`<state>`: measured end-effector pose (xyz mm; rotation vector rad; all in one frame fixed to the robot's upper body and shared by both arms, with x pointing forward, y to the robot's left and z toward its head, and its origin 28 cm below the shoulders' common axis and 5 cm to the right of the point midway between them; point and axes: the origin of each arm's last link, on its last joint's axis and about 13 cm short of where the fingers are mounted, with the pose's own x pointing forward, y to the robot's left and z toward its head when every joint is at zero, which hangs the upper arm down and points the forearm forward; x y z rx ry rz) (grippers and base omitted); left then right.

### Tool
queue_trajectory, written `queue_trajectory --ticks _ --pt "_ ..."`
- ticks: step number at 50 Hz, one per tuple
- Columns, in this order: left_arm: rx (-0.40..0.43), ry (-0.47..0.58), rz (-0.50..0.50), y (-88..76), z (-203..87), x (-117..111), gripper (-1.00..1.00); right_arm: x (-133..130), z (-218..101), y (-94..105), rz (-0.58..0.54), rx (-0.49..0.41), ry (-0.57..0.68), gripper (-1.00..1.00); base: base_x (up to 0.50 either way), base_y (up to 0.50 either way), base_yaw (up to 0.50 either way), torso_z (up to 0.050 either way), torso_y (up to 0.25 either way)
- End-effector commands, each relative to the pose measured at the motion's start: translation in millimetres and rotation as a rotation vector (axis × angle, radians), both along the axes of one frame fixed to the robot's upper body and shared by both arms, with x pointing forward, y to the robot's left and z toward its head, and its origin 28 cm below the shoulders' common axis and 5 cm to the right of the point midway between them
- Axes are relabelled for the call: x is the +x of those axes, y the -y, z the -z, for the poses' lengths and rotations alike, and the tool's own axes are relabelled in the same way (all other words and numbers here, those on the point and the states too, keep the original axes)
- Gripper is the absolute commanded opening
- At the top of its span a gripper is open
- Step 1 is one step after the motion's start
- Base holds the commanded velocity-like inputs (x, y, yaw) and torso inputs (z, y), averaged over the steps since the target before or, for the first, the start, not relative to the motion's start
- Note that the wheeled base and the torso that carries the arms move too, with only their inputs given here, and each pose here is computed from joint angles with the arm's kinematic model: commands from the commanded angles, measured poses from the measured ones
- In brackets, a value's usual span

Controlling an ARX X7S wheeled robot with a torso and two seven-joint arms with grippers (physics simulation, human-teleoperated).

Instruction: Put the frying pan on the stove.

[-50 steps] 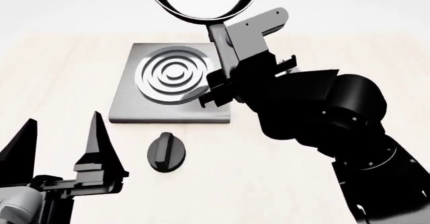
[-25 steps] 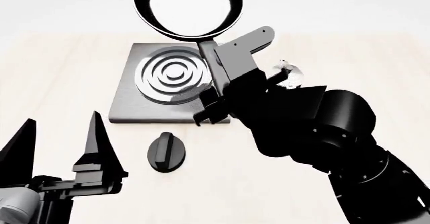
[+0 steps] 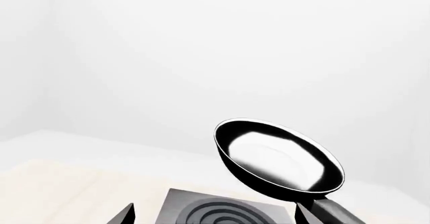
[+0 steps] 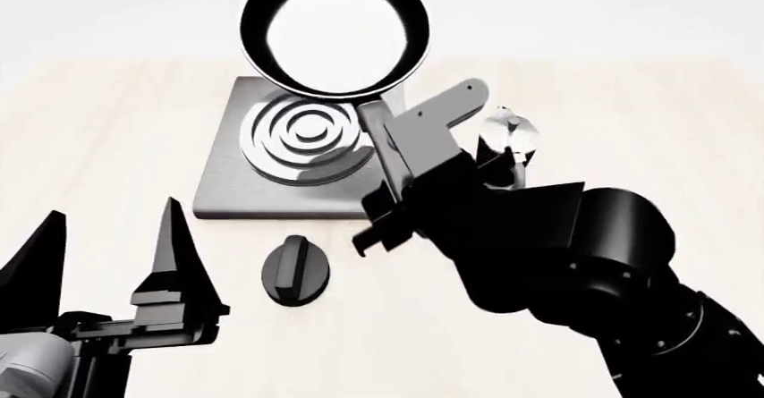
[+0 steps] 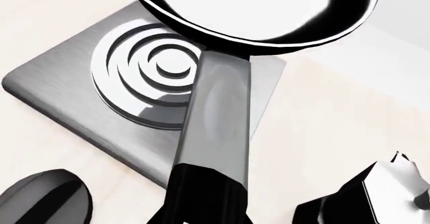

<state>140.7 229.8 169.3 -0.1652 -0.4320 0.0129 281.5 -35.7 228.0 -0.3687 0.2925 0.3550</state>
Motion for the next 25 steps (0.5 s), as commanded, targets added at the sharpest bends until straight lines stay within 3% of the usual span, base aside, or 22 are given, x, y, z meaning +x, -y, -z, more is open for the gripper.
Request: queue_trajectory --ticks 1,25 --pt "0.000 -0.001 0.000 -0.2 0.4 0.0 1.00 2.6 -5.1 1.4 0.028 -0.024 0.072 -1.00 0.00 0.00 0.00 0.000 0.000" --pt "-0.006 0.001 -0.007 -1.6 -1.2 -0.5 1.00 7.3 3.5 -4.3 -0.026 -0.062 0.035 -1.00 0.00 0.00 0.00 0.000 0.002"
